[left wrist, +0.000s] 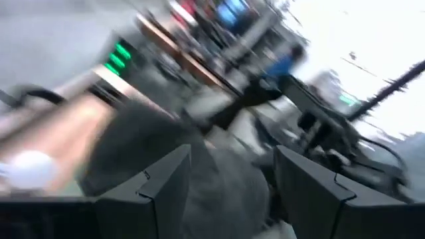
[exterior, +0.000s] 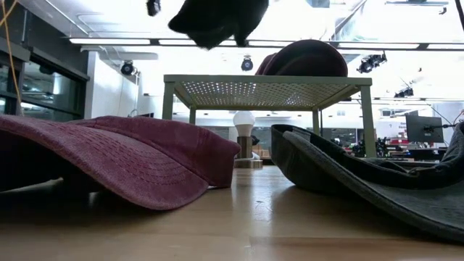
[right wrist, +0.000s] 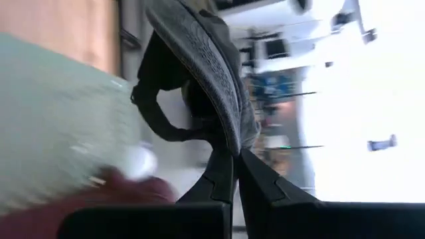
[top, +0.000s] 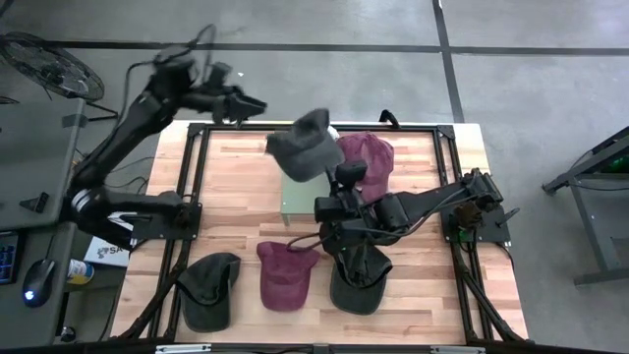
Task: Pick & Place hat
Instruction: Adjust the black cap on the shelf
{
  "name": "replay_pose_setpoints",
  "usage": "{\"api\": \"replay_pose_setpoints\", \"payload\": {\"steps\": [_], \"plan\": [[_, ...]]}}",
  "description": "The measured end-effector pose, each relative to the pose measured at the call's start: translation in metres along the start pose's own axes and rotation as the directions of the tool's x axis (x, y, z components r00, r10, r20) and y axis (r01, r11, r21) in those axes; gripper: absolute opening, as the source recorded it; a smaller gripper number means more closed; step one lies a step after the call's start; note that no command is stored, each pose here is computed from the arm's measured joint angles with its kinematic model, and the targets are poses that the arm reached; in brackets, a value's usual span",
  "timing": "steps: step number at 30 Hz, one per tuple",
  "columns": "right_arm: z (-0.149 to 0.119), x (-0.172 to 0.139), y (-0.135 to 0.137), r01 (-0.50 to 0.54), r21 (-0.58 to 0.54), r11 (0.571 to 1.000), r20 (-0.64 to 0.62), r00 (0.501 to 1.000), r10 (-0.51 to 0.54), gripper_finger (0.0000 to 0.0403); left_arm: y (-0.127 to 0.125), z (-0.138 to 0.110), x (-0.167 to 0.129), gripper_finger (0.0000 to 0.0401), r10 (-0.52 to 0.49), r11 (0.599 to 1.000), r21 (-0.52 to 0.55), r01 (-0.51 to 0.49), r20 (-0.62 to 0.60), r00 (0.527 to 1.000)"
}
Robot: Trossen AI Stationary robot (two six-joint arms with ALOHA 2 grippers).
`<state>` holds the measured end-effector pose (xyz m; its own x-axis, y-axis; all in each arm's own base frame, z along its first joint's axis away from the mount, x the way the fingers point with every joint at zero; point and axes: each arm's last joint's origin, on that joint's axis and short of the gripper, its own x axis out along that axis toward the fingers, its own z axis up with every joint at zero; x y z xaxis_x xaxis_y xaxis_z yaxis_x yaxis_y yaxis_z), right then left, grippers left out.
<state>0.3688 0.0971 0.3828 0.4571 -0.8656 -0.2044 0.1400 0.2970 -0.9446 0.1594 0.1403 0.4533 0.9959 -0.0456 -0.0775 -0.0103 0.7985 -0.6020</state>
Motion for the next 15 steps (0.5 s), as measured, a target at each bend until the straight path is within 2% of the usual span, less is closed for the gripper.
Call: {"api": "replay_pose_setpoints", "payload": {"steps": [2, 6, 10, 15], "plan": [[0.001, 0.000, -0.002, 0.056, -0.081, 0.995, -0.021, 0.998, -0.058, 0.0000, 0.016, 0.008, 0.014, 0.0211, -0.055, 0.998, -0.046, 0.052, -0.061, 0.997], [0.002, 0.001, -0.006, 0.116, -0.212, 0.970, -0.048, 0.991, -0.129, 0.0000, 0.053, 0.024, 0.024, 0.0211, -0.085, 0.989, -0.133, 0.071, -0.108, 0.991], [0.004, 0.001, -0.007, 0.116, -0.270, 0.956, -0.047, 0.990, -0.133, 0.0000, 0.074, 0.041, 0.030, 0.0211, -0.162, 0.979, -0.148, 0.143, -0.126, 0.979], [0.004, 0.001, -0.007, 0.123, -0.334, 0.935, -0.054, 0.987, -0.150, 0.0000, 0.102, 0.054, 0.035, 0.0211, -0.185, 0.968, -0.197, 0.158, -0.127, 0.974]]}}
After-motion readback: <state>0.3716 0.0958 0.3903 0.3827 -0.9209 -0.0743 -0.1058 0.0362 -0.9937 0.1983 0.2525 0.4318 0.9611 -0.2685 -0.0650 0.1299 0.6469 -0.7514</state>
